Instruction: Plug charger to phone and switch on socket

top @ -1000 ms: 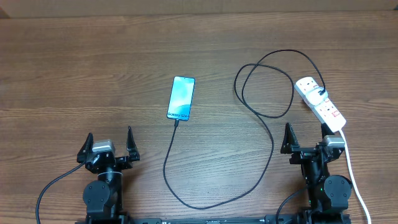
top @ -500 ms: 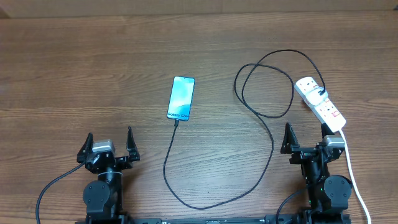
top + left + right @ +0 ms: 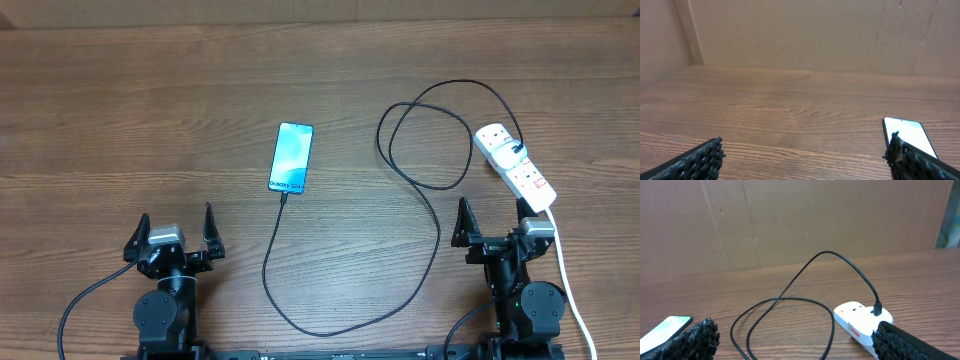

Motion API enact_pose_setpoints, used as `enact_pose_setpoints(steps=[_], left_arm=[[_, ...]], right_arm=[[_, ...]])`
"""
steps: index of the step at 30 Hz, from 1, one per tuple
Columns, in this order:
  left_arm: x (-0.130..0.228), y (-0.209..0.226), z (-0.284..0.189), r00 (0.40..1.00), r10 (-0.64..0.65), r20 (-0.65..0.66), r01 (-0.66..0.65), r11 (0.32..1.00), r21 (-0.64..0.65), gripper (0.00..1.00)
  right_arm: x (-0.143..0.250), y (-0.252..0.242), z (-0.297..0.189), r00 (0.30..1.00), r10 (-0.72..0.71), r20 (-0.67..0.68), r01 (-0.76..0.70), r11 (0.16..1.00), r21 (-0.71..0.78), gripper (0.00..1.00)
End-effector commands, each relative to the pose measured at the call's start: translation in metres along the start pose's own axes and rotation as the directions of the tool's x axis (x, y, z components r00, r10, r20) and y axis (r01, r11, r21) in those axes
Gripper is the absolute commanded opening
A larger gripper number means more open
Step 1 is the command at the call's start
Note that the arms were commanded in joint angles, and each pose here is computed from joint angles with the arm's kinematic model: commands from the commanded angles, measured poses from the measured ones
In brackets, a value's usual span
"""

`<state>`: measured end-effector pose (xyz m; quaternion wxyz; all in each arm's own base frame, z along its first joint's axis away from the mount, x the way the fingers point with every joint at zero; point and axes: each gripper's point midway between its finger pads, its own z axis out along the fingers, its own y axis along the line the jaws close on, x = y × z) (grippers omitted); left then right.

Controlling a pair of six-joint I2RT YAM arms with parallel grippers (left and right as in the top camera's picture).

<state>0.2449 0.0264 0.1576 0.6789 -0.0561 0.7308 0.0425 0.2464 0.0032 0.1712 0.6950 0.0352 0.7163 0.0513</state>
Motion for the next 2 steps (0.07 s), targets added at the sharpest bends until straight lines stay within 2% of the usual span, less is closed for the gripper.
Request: enact_pose_setpoints(steps=[1, 2], left_arm=[[0.0, -0.0009, -0.0003, 1.0, 0.018, 0.005, -0.018, 1.0, 0.007, 1.0], [0.0, -0.0009, -0.0003, 1.0, 0.018, 0.004, -0.018, 1.0, 0.007, 1.0]], right_arm=[[0.0013, -0.0028, 0.0001, 1.0, -0.004, 0.006, 0.004, 1.0, 0.013, 1.0], [0.0013, -0.0028, 0.0001, 1.0, -0.004, 0.006, 0.004, 1.0, 0.013, 1.0]])
